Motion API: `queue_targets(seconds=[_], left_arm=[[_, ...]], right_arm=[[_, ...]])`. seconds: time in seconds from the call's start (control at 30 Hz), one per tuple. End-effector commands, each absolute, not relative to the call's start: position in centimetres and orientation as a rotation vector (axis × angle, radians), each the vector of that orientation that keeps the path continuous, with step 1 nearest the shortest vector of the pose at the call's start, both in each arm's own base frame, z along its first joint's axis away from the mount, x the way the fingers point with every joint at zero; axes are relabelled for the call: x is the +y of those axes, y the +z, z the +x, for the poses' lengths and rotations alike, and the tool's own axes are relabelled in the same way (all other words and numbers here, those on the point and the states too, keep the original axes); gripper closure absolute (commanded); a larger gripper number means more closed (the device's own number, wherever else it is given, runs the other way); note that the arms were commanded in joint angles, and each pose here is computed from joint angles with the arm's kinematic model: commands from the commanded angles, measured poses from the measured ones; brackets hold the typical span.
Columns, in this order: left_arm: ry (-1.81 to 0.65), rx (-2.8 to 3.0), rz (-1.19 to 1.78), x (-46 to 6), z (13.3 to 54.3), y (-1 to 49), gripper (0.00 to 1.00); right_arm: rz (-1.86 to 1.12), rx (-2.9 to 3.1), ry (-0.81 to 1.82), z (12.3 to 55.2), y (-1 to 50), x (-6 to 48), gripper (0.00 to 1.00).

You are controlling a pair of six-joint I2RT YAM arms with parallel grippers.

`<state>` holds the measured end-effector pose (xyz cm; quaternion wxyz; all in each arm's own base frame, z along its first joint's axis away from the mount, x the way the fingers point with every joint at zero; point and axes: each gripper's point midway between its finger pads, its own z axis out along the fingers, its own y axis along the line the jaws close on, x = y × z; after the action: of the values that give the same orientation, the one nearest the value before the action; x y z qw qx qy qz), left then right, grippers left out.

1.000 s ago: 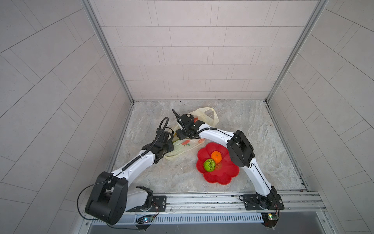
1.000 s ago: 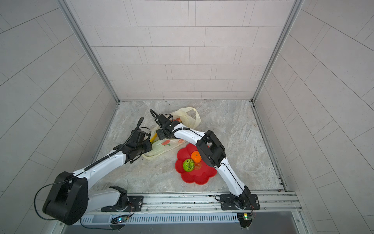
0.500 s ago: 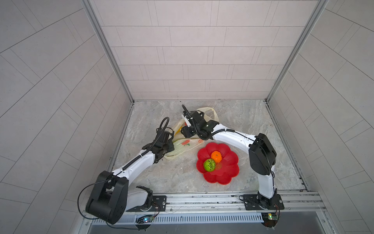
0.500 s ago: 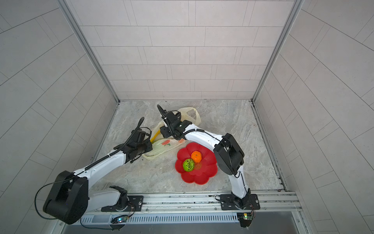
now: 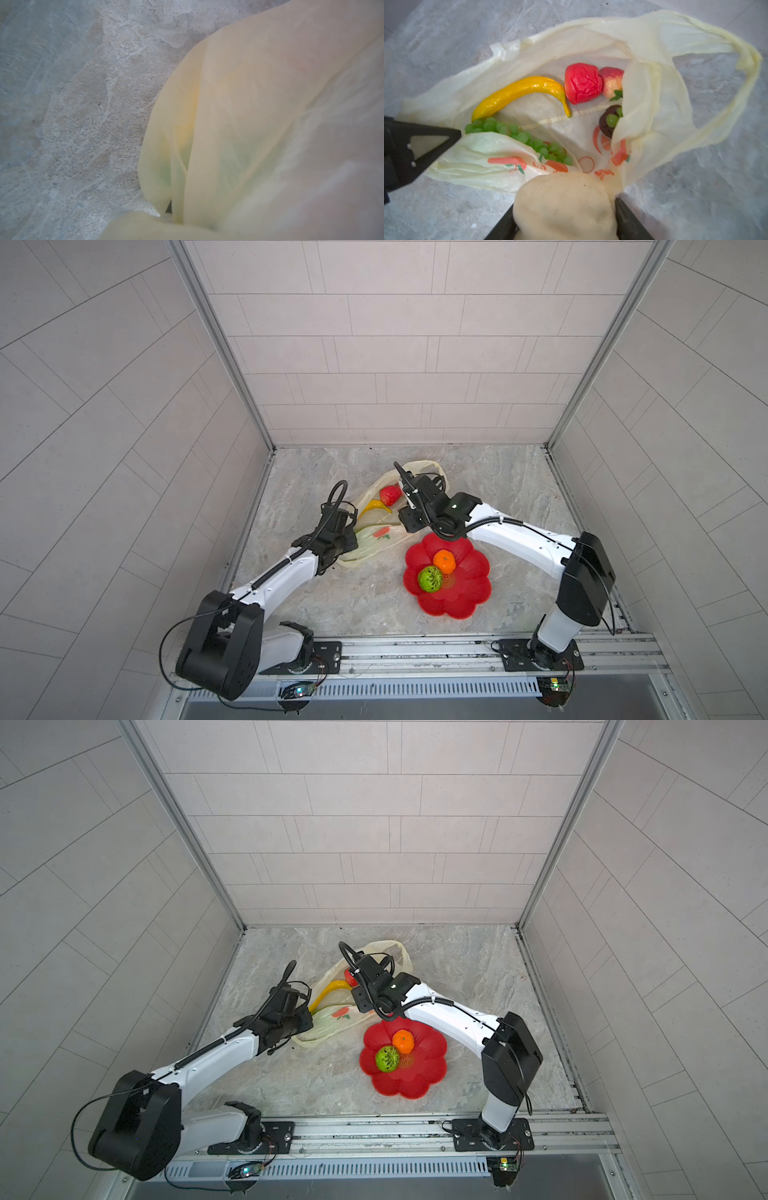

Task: Take fruits out of the plastic bag
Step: Pick up the fruit from the plastic bag, then place the fruit on the plate.

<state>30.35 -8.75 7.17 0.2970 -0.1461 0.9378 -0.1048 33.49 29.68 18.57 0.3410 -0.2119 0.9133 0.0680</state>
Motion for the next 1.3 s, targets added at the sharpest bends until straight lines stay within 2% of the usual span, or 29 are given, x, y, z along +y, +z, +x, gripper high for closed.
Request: queue_targets(seconds=[0.0, 0.27, 0.63, 1.0, 1.27], left_arm=[[-0.242, 2.489, -0.381, -8.1, 30.4, 7.2, 0.81], [-0.220, 2.484, -0.381, -7.8, 30.3, 7.3, 0.81], [-0.215, 2.478, -0.382, -7.7, 30.3, 7.5, 0.81], [-0.216, 2.476, -0.377, -7.7, 30.3, 7.6, 0.81], [-0.217, 2.473, -0.376, -7.7, 30.3, 7.8, 0.81]], right_arm=[[-0.599, 2.430, -0.080, 30.7, 17.3, 25.3, 0.38], [-0.628, 2.485, -0.232, 25.8, 15.6, 21.0, 0.38], [-0.560, 2.600, -0.239, 21.2, 12.4, 17.7, 0.38], [-0.562, 2.670, -0.301, 20.8, 9.1, 17.6, 0.36], [-0.605, 2.623, -0.498, 22.0, 9.1, 16.3, 0.36]])
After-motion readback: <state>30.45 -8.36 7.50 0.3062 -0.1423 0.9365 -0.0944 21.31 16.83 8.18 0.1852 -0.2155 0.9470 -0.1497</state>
